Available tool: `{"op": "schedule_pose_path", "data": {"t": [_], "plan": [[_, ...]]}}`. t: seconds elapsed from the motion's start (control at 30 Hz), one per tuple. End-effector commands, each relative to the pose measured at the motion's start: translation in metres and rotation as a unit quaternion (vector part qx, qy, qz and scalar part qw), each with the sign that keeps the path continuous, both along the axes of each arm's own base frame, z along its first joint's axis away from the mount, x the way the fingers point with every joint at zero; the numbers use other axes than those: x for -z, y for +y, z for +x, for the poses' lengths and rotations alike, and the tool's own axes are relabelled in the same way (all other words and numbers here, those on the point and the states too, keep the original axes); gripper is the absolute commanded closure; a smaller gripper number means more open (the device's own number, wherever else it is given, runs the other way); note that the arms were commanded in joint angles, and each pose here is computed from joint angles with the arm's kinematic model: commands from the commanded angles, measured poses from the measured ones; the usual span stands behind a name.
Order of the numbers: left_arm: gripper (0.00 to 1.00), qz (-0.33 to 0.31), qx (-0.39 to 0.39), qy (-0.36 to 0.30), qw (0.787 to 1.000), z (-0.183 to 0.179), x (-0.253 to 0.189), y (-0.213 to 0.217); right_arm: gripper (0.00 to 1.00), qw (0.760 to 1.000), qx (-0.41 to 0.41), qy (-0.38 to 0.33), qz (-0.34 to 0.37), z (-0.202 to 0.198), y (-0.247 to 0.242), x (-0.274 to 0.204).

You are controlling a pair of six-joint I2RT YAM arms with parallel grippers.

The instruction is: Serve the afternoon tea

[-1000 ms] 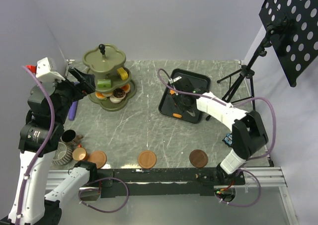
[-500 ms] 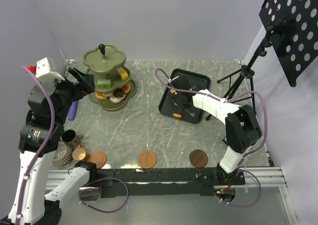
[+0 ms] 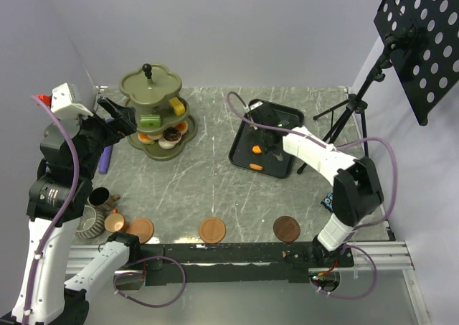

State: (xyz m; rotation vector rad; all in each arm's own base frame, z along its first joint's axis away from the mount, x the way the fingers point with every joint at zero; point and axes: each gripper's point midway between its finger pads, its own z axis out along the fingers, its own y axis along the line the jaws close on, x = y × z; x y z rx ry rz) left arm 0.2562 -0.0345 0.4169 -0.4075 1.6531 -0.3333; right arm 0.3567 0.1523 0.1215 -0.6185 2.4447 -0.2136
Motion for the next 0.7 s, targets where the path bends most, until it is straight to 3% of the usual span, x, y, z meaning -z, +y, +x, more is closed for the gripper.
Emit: {"op": "schedule_pose_path", "data": {"t": [0.0,0.13,0.43,0.67], "plan": [[0.00,-0.005,-0.008,-0.027,1.000,-0.003,-0.017,0.003,0.71,0.992,0.009,-0.117,0.048,0.006,0.005,-0.099],[0.00,-0.005,-0.019,-0.032,0.999,-0.004,-0.018,0.008,0.71,0.984,-0.012,-0.160,0.070,-0.005,0.024,-0.145],[0.00,-0.016,-0.061,-0.062,0.996,-0.017,-0.030,0.025,0.71,0.947,-0.113,-0.258,0.154,-0.018,0.126,-0.245],[0.00,-0.016,-0.062,-0.066,0.996,-0.020,-0.031,0.026,0.71,0.924,-0.187,-0.276,0.185,-0.004,0.202,-0.264]]}}
